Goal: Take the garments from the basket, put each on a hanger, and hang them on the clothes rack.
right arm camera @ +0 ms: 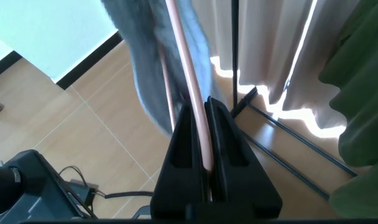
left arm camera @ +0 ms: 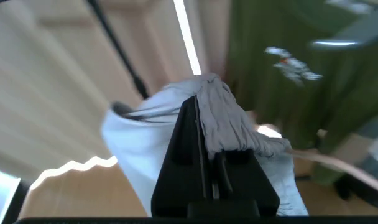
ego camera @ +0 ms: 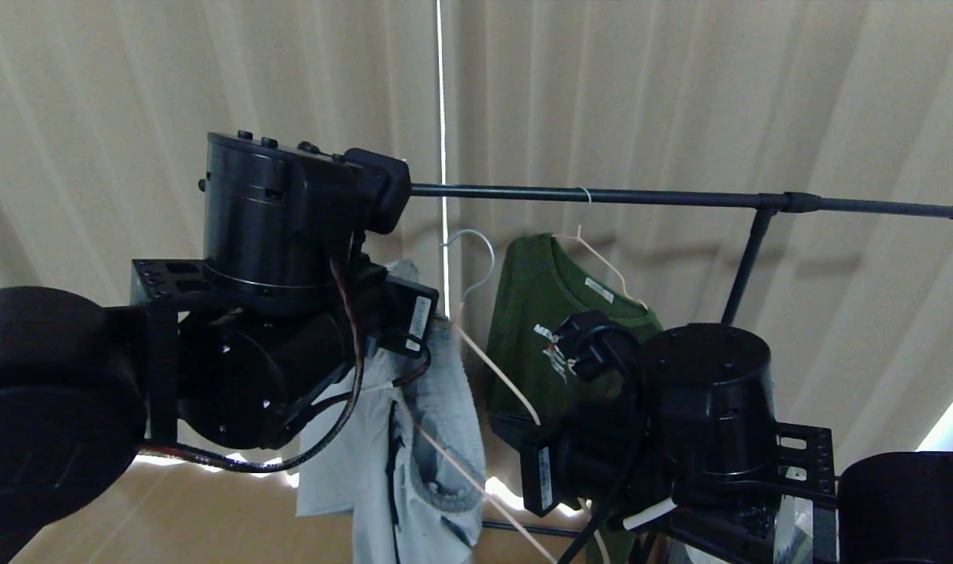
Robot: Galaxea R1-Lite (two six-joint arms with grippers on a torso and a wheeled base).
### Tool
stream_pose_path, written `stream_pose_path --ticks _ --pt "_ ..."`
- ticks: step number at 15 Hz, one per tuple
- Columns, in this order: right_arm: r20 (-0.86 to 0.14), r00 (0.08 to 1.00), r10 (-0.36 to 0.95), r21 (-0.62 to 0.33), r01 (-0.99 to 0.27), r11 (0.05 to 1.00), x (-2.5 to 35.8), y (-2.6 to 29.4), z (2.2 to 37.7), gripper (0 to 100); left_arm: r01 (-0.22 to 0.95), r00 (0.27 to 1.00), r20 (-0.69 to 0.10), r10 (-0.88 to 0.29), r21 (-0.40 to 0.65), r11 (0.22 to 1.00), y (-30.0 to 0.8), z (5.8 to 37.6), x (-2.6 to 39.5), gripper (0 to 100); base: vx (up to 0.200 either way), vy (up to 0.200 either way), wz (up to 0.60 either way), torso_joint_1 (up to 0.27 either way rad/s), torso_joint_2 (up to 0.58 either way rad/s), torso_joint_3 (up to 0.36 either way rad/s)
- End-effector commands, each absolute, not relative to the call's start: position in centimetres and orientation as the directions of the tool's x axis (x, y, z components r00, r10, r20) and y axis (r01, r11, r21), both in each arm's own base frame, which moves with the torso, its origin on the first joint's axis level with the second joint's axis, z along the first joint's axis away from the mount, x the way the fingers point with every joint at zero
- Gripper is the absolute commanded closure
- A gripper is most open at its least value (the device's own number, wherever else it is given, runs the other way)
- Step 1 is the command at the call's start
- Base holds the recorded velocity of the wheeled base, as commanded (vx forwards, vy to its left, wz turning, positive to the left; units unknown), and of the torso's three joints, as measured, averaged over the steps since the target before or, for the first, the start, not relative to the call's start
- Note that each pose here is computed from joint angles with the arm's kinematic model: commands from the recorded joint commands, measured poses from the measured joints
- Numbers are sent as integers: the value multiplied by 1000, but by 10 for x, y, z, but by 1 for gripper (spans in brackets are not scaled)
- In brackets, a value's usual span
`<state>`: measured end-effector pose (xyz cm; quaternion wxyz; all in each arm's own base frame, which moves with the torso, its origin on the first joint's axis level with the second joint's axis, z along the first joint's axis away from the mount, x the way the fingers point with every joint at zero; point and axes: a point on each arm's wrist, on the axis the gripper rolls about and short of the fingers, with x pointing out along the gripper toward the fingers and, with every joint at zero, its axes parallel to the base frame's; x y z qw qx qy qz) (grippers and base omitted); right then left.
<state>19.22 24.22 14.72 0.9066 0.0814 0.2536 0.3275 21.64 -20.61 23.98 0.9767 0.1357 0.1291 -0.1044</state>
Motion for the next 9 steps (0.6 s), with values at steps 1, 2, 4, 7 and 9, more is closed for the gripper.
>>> stream_pose_path --ticks 1,2,4,7,9 --pt "-399 660 637 316 -553 771 193 242 149 100 282 935 -286 -209 241 929 -210 243 204 100 0 0 0 0 0 0" --pt "-395 662 637 315 -554 771 193 243 151 100 293 931 -294 -217 244 924 -210 244 200 100 0 0 0 0 0 0" --pt "-388 665 638 309 -559 770 192 241 153 100 328 919 -305 -250 236 915 -210 244 198 100 0 0 0 0 0 0" --pt "-347 683 643 285 -576 766 194 237 160 100 361 907 -311 -285 224 905 -208 244 195 100 0 0 0 0 0 0" --pt "-327 692 643 267 -585 766 196 236 161 100 390 894 -322 -311 218 895 -205 242 192 100 0 0 0 0 0 0"
